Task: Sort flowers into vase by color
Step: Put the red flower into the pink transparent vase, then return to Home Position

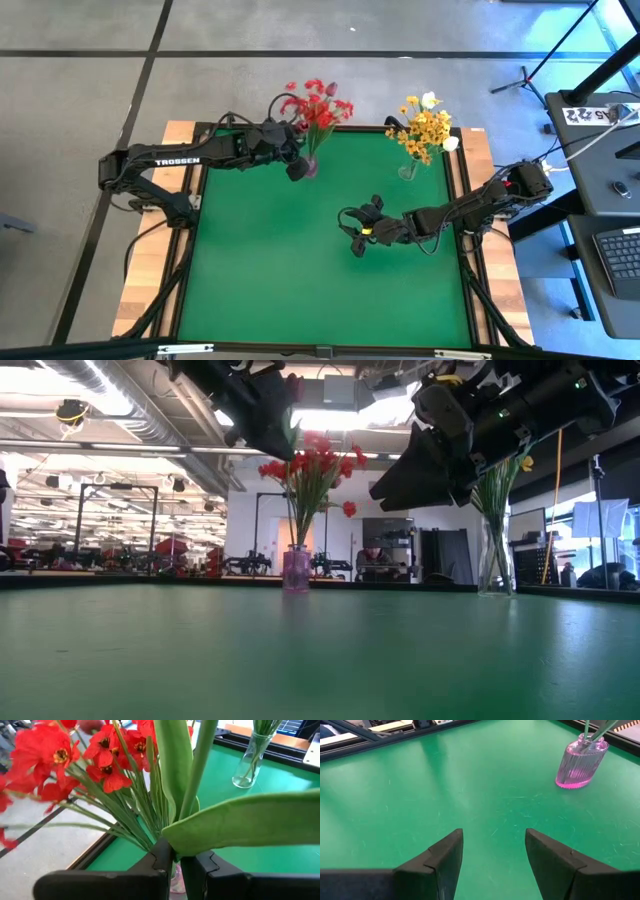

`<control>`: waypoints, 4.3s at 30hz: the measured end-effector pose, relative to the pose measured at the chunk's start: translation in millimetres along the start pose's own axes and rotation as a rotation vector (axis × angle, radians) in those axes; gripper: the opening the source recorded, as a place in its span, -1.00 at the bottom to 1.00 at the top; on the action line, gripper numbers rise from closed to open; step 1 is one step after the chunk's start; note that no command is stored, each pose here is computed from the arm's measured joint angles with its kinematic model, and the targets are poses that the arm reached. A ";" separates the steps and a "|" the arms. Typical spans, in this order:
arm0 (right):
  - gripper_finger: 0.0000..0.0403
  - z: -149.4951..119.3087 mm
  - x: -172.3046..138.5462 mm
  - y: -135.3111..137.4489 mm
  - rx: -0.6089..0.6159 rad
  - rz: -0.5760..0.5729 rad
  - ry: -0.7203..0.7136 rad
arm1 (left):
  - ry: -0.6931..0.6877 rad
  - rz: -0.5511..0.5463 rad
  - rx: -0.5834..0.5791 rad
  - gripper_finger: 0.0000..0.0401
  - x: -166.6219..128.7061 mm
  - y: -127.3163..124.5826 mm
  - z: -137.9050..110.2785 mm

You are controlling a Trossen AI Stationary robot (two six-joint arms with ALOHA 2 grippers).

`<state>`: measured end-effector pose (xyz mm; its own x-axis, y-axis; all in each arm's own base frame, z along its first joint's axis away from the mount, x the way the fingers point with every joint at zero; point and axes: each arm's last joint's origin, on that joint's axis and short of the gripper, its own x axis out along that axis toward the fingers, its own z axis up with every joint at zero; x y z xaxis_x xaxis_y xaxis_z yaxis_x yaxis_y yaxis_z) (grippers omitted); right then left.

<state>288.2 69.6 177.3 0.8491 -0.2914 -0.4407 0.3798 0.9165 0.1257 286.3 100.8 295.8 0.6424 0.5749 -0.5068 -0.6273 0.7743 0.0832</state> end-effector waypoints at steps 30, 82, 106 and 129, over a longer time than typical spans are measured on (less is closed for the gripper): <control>0.06 0.3 -0.1 -0.4 0.000 -0.012 -0.006 | 0.025 -0.081 0.014 -0.23 -21.4 -11.6 -2.6; 0.06 1.9 -0.1 1.2 0.014 0.022 -0.012 | -0.021 -0.126 0.102 0.14 -35.4 -20.6 0.4; 0.06 -0.9 -0.1 0.8 0.068 0.035 0.024 | -0.051 -0.088 0.138 0.17 -57.6 -17.8 2.5; 0.06 0.3 1.7 -2.2 0.075 0.030 0.027 | -0.192 -0.177 0.113 0.17 -116.7 -22.4 52.0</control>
<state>288.9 67.0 176.6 0.8506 -0.2554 -0.4596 0.3815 0.9013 0.2054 248.4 30.1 397.7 0.8158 0.4596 -0.3510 -0.4521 0.8853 0.1086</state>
